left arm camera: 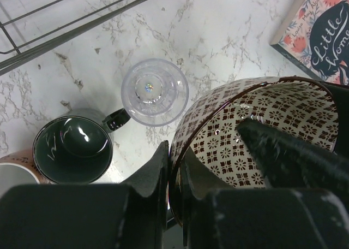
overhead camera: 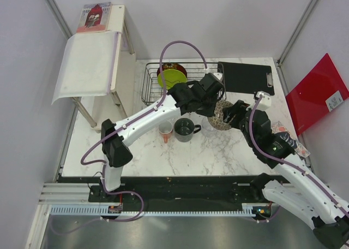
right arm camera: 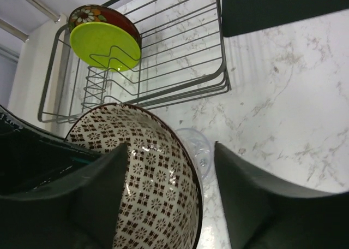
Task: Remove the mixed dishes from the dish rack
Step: Pick up the bowl from the dish rack.
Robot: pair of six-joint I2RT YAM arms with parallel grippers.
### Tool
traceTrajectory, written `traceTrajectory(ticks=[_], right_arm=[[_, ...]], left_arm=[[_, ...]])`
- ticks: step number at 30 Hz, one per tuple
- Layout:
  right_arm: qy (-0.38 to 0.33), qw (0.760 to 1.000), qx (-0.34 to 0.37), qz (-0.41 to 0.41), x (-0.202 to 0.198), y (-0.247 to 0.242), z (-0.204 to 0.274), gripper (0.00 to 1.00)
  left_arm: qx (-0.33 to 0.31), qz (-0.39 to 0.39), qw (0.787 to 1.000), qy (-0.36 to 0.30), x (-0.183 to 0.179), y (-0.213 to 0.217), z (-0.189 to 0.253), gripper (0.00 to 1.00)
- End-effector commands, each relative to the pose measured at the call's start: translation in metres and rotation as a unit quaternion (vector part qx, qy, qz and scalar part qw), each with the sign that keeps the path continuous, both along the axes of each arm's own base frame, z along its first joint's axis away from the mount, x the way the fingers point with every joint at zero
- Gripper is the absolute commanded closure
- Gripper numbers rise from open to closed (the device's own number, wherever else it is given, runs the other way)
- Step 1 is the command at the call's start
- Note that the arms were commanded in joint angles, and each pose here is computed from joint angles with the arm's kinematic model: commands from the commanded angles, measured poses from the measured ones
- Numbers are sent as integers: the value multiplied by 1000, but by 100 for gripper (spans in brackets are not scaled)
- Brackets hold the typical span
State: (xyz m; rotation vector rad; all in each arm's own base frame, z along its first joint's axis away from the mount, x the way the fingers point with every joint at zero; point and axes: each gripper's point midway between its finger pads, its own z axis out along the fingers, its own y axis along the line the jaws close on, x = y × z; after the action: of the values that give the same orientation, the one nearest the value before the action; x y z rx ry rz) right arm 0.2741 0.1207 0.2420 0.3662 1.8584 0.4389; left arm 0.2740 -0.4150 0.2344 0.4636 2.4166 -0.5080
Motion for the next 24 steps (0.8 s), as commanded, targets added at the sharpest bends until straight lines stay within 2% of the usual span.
traceTrajectory(ticks=[1,3,4,6,7,9,10,11,12,13,14,16,20,24], right_arm=[[-16,1000,10,2,0,0,5,54],[-18,1000,14,1,-2,-1,5,68],[-18,1000,15,2,-3,-1,5,82],[-21,1000,16,4,-4,-1,6,95],[-21,1000,16,4,-5,-2,6,100],[-26,999,21,10,-8,-1,10,100],[-27,999,21,13,-8,0,11,100],[-29,999,22,23,-10,2,12,100],[-37,999,25,30,-12,3,18,100],[-43,998,21,40,-14,5,21,100],[-50,997,25,58,-17,9,27,100],[-60,994,28,84,-21,17,37,100],[-65,988,33,137,-30,32,46,100],[-56,979,41,191,-38,50,45,100]], left_arm=[[-61,17,997,-44,-5,10,58,98],[-56,26,997,-51,-3,16,59,98],[-55,28,997,-56,-2,18,61,98],[-51,34,996,-62,-1,22,62,98],[-48,33,996,-65,0,23,62,98],[-44,38,996,-75,3,27,65,98],[-42,39,995,-79,4,27,66,95],[-38,42,995,-87,7,29,67,88],[-32,36,994,-98,9,31,70,64],[-29,42,992,-114,13,35,79,47],[-24,45,991,-126,16,38,83,22],[-14,65,984,-163,27,51,103,1],[-9,116,971,-211,47,80,135,1],[-14,204,951,-234,64,123,156,1]])
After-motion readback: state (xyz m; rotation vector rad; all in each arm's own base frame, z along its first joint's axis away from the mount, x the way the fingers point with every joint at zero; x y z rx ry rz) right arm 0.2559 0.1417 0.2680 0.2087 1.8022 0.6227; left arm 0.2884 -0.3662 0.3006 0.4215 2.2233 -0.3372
